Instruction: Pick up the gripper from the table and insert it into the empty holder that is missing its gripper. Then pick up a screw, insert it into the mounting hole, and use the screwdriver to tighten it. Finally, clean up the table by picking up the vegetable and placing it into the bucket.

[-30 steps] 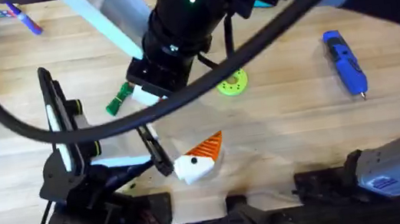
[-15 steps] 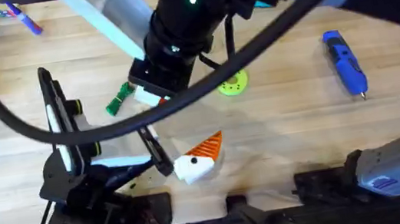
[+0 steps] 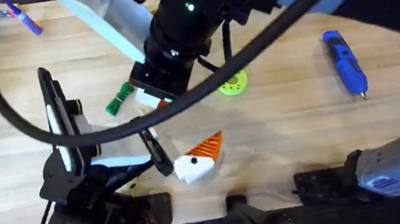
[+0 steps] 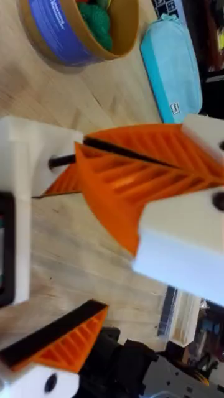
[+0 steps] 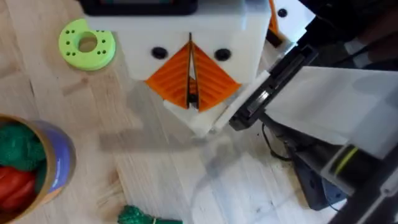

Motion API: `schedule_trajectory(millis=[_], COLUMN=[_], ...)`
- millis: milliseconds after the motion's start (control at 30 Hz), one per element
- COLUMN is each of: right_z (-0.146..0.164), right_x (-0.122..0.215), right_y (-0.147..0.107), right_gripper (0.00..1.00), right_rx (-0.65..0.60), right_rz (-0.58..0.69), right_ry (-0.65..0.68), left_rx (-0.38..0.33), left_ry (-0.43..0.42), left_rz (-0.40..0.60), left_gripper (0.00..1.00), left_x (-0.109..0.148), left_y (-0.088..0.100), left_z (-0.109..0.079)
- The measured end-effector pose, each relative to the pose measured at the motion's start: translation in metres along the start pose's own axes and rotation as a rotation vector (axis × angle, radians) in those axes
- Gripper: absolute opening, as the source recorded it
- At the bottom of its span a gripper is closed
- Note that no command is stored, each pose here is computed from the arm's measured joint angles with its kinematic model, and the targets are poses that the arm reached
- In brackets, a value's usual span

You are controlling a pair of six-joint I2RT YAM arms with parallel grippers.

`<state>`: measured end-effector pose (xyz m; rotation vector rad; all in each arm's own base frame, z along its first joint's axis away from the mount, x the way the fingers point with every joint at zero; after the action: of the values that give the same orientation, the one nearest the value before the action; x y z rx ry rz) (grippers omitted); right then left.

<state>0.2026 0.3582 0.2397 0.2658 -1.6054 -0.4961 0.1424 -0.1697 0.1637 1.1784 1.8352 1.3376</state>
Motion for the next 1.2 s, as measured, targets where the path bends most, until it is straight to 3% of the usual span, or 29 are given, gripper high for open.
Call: schedule_trajectory(millis=[1200], right_z=[0.0000], right_x=[-0.0099], right_y=[-0.0085], right_gripper=[0.006], right_rx=[-0.006], right_rz=[0.025], right_ry=[0.006], left_rx=[0.004], left_ry=[0.000], left_rz=[0.000], left_gripper=[0.992], left_x=[0.0000], left_y=[-0.0001], left_z=[0.0000])
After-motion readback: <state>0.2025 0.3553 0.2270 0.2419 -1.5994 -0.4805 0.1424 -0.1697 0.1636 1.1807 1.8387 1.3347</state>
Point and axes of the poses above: each hand's point on the last joint's axis, 136 mm out from that joint toward the fingers, its own x axis back along the fingers, its own z axis along the line the jaws close on, y = z × x, the point moved 1 cm from there along x, back along the fingers, and after that the axes turned 13 degrees about x, right-handed, at the moved point
